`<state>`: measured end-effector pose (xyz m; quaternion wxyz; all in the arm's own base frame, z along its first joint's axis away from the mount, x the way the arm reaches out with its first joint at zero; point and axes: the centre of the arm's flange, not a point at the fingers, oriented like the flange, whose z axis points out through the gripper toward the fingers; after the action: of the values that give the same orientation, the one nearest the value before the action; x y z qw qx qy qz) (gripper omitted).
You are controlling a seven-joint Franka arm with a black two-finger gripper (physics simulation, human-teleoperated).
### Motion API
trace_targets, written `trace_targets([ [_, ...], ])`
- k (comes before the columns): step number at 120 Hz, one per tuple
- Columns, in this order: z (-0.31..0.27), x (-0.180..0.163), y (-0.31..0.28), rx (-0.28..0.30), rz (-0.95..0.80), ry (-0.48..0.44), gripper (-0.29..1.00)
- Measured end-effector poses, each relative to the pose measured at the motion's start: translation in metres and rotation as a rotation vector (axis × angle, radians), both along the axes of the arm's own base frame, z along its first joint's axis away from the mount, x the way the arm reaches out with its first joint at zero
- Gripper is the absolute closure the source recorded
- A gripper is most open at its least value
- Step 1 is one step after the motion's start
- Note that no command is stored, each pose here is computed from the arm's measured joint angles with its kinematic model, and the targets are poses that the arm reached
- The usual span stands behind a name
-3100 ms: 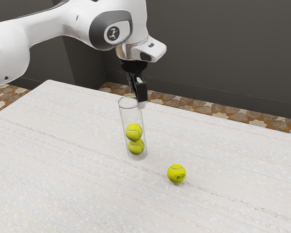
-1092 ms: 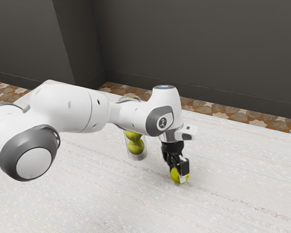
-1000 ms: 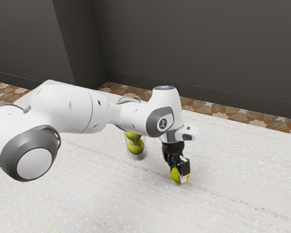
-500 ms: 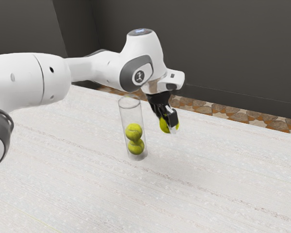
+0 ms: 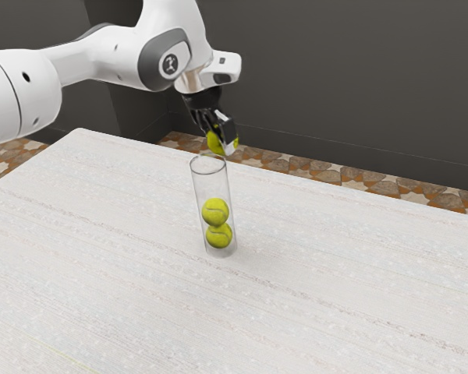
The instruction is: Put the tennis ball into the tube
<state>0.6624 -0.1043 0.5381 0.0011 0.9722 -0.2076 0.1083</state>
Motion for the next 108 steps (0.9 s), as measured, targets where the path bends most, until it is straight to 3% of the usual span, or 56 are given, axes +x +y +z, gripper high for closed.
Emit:
trace_targets([
  [45,-0.015,0.007,0.037,0.011,0.051,0.047,0.44],
  [76,-0.019,0.007,0.041,0.004,0.047,0.060,0.16],
  [89,-0.019,0.006,0.040,0.003,0.040,0.064,0.10],
  [108,0.019,-0.023,0.001,-0.016,-0.068,0.084,0.05],
])
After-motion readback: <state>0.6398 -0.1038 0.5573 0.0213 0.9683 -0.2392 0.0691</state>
